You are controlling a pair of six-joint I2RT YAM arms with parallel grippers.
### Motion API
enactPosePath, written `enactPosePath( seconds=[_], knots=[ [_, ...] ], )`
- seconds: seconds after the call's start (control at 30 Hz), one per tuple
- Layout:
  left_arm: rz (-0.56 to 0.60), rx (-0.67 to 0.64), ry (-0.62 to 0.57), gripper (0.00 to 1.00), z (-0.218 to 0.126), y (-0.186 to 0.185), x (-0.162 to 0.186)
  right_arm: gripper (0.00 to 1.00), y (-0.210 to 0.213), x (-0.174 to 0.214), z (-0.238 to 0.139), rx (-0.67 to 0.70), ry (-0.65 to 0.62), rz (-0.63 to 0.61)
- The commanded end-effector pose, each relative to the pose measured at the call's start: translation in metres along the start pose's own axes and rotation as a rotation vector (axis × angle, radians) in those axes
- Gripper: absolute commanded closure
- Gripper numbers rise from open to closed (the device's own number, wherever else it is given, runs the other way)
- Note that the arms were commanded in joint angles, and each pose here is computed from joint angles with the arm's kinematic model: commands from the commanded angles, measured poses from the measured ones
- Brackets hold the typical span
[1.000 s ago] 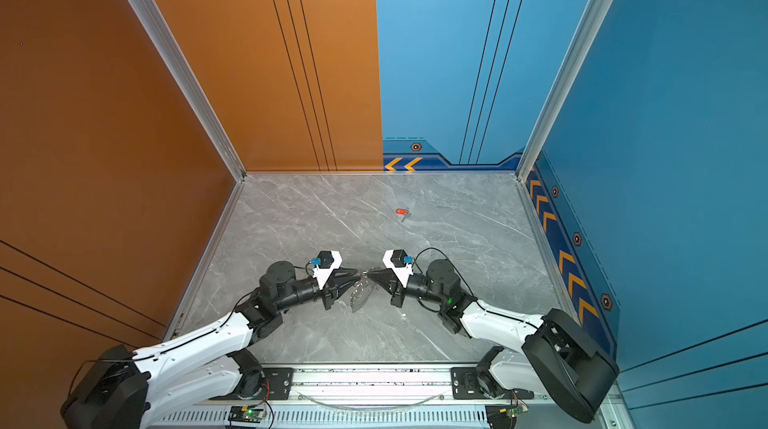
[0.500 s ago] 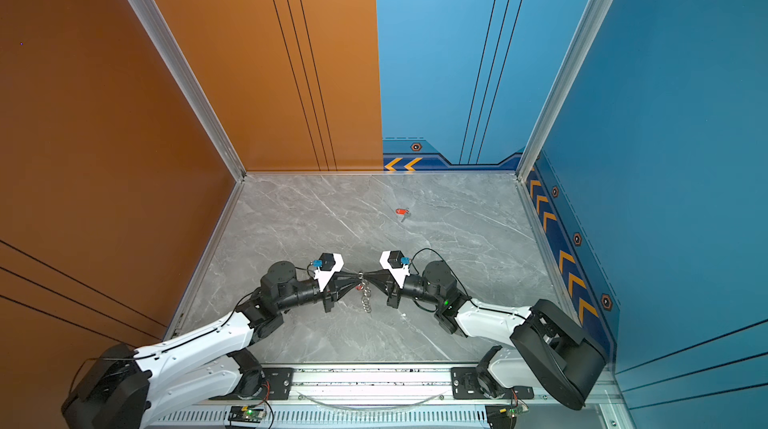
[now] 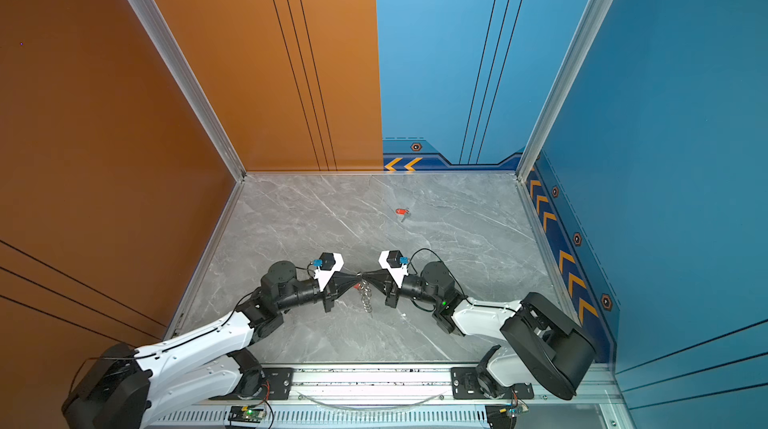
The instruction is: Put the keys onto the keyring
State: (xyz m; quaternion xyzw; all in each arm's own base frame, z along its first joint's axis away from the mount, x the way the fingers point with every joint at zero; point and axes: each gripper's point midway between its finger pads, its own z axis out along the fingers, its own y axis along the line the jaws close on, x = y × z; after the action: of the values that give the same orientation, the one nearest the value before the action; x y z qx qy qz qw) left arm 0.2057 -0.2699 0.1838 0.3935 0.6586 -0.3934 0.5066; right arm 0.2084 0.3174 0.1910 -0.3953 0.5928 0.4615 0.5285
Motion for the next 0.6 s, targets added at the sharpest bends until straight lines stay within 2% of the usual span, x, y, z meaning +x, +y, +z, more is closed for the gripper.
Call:
enactPosePath(
  seconds=[0.0, 0.13, 0.3, 0.57],
  knots=[
    [0.031, 0.013, -0.020, 1.00, 0.003, -0.002, -0.011, 0.89, 0.002, -0.008, -0.005, 0.001, -0.004, -0.040],
    [0.036, -0.016, 0.008, 1.00, 0.005, 0.004, -0.007, 0.76, -0.007, 0.000, -0.020, 0.097, 0.136, -0.168],
    [0.048, -0.043, 0.046, 1.00, 0.008, 0.009, -0.004, 0.74, -0.018, 0.003, -0.036, 0.168, 0.261, -0.260],
    [0.086, -0.008, 0.099, 1.00, 0.011, -0.002, 0.002, 0.74, -0.010, 0.012, -0.027, 0.111, 0.326, -0.320]
  ],
)
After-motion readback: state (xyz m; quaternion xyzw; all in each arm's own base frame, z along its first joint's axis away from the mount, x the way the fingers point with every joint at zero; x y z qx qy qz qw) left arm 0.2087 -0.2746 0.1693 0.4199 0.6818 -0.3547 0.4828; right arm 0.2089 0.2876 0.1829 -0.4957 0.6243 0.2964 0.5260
